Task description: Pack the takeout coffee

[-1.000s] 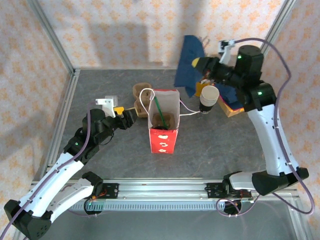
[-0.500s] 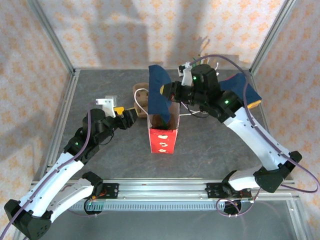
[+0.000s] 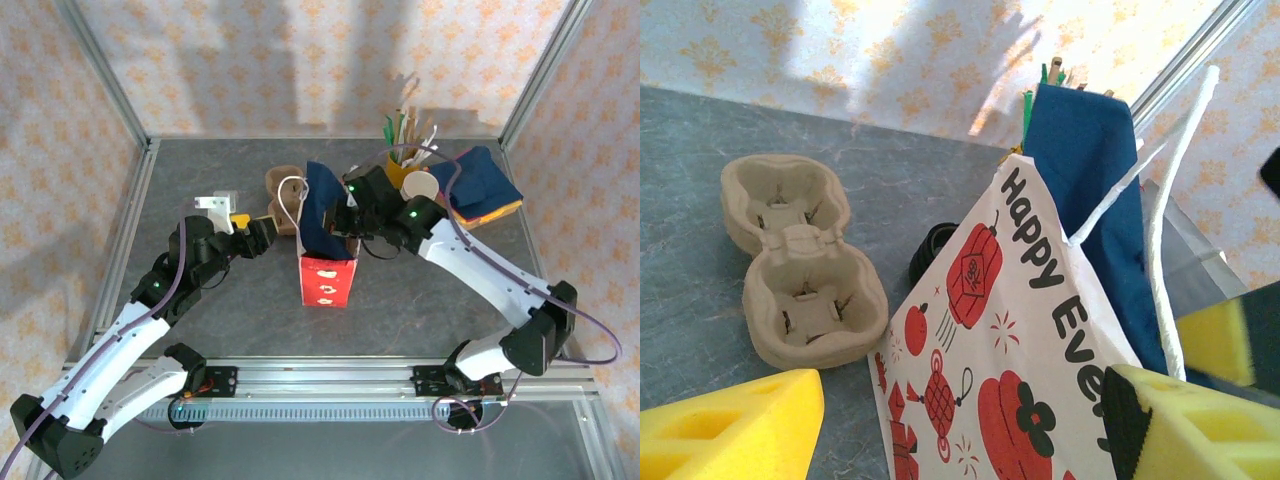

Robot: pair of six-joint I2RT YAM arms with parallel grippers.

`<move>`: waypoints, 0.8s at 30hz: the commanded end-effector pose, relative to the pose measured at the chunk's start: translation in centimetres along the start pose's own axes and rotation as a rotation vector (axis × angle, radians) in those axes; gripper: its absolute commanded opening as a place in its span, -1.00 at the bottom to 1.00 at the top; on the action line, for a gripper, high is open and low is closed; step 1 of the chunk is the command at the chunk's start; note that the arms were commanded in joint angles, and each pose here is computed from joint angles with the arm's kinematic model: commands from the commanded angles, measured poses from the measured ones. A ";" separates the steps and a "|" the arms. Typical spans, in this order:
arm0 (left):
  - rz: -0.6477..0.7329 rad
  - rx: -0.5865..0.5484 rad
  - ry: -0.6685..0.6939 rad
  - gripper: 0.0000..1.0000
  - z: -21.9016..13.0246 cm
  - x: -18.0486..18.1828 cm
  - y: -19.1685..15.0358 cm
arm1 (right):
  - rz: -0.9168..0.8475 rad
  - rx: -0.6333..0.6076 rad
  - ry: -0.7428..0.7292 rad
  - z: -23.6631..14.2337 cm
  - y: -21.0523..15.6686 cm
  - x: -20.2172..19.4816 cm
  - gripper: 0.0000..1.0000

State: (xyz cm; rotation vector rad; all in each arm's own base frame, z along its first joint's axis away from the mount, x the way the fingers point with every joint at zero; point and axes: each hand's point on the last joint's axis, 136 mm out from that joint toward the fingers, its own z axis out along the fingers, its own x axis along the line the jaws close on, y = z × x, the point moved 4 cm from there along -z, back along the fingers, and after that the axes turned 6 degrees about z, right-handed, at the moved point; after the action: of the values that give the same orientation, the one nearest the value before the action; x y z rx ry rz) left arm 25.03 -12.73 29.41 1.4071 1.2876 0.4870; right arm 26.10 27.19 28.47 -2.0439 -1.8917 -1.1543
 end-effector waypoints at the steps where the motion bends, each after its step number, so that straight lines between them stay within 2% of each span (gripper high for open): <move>1: -0.002 -0.033 -0.024 0.51 0.1 -0.2 0.6 | -0.001 0.024 -0.097 0.8 -0.8 -1.5 -1.00; 5: -0.006 -0.029 -0.027 0.51 0.3 -0.2 0.4 | -0.011 0.020 -0.112 0.4 -0.6 -1.3 -1.00; 6: -0.008 -0.027 -0.026 0.51 0.3 -0.2 0.3 | -0.015 0.020 -0.110 0.3 -0.5 -1.2 -0.95; 8: -0.007 -0.025 -0.028 0.51 0.4 -0.2 0.3 | -0.023 0.019 -0.106 -0.2 -0.3 -0.8 -0.68; 12: -0.008 -0.026 -0.032 0.51 0.5 -0.2 0.2 | -0.043 -0.041 -0.048 -2.4 1.2 1.2 -0.29; 15: -0.008 -0.025 -0.031 0.51 0.5 -0.2 0.2 | -0.073 -0.123 -0.035 -4.5 3.0 2.6 -0.11; 18: -0.006 -0.026 -0.027 0.51 0.6 -0.1 0.2 | -0.096 -0.248 -0.091 -6.9 5.6 2.7 0.05; 24: -0.005 -0.037 -0.016 0.51 0.5 0.0 0.5 | -0.035 -0.446 -0.226 -10.6 12.2 -2.1 0.13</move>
State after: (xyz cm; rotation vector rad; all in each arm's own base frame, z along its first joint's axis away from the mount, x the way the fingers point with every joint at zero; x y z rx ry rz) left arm 25.32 -13.15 29.30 1.4010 1.2675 0.4721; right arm 30.98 21.38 39.16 -2.2595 -1.8852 -1.5210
